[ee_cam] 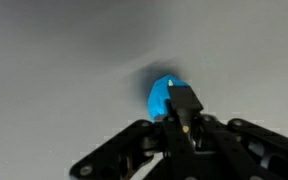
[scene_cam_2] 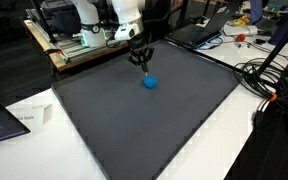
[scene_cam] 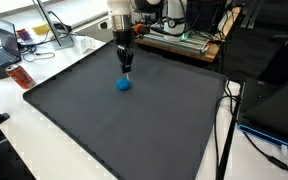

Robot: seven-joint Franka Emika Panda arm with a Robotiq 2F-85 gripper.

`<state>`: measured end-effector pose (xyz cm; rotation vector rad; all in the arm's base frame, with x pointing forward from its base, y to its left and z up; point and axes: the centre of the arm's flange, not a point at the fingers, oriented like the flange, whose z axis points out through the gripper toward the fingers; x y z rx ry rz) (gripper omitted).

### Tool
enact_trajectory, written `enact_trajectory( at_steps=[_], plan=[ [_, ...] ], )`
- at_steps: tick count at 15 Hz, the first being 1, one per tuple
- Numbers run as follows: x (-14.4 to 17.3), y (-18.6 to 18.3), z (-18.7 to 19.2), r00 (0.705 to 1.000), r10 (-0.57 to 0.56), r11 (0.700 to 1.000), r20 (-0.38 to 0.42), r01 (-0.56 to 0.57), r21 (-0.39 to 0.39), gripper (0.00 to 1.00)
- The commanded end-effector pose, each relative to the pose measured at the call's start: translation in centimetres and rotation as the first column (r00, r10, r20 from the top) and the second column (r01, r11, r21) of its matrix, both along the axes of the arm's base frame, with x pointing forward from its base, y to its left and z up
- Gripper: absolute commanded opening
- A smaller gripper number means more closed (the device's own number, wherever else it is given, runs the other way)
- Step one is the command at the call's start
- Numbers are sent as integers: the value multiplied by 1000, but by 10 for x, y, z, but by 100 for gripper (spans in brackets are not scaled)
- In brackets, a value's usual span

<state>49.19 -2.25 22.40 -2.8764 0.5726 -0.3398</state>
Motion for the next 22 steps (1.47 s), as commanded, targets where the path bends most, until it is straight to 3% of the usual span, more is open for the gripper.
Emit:
enact_trajectory(
  at_steps=[1, 9, 22],
  plan=[
    [21, 11, -7, 999, 13, 1000, -45, -13, -11, 3],
    [32, 18, -8, 996, 41, 999, -78, -41, -6, 3],
    [35, 37, 10, 990, 58, 994, -129, -70, -86, 3]
  ],
)
